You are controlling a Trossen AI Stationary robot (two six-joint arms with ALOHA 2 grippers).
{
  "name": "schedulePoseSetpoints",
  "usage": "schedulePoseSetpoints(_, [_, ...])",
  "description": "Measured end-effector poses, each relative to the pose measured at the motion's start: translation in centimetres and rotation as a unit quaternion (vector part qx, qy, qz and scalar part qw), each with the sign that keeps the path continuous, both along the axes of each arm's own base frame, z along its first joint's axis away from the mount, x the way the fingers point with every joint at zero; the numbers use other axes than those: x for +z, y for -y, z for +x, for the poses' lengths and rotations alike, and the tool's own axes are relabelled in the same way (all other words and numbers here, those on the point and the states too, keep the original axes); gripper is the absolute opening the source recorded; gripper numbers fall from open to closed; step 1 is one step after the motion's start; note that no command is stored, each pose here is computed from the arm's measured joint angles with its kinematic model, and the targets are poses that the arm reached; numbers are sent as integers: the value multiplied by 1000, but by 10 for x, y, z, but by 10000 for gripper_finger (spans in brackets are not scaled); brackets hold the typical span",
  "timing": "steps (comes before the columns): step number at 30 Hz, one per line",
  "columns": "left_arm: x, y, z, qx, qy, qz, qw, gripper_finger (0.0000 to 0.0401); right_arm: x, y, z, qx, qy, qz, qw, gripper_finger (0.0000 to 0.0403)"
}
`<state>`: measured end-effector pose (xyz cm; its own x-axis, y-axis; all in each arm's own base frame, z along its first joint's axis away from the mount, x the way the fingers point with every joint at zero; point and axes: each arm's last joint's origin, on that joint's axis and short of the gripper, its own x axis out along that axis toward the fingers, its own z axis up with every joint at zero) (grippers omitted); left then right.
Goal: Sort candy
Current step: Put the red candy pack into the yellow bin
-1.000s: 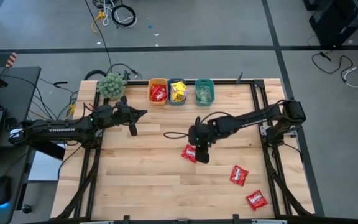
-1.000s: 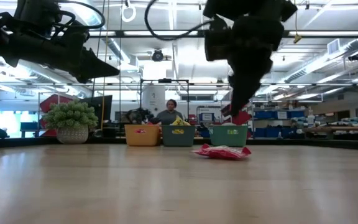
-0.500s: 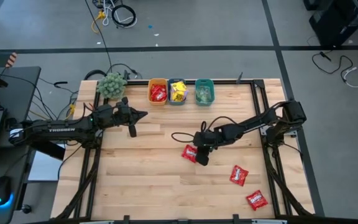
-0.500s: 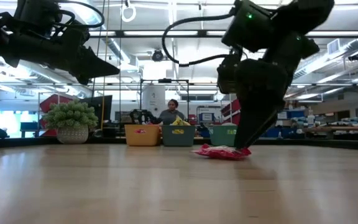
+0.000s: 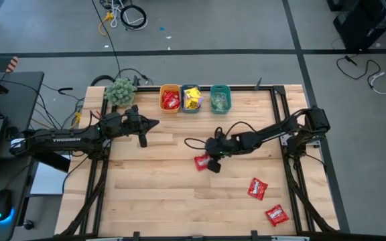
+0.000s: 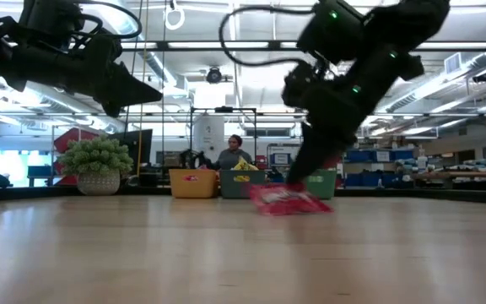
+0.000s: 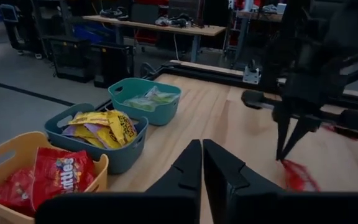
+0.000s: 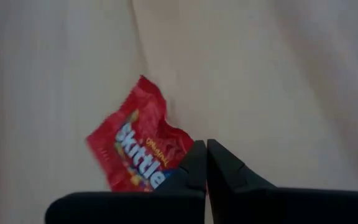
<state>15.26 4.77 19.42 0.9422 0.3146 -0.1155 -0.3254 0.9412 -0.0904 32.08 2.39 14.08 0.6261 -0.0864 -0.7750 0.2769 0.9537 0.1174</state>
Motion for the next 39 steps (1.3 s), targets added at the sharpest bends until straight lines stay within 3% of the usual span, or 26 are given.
schedulePoseSetpoints(10, [-1,3,6,-52,26,-66,996,105,52,9,35,31,68,-157,985,0])
schedulePoseSetpoints(15, [-6,9,18,-78,23,-69,994,148,73,10,46,46,90,-199,975,0])
schedulePoseSetpoints(23, [-14,21,45,-122,2,-71,990,179,84,11,51,58,100,-214,970,0])
schedulePoseSetpoints(29, [-26,25,70,-134,-48,-87,986,180,73,11,44,48,49,-165,984,14])
schedulePoseSetpoints(39, [-71,20,106,-93,-148,-225,959,180,72,11,43,45,42,-160,985,86])
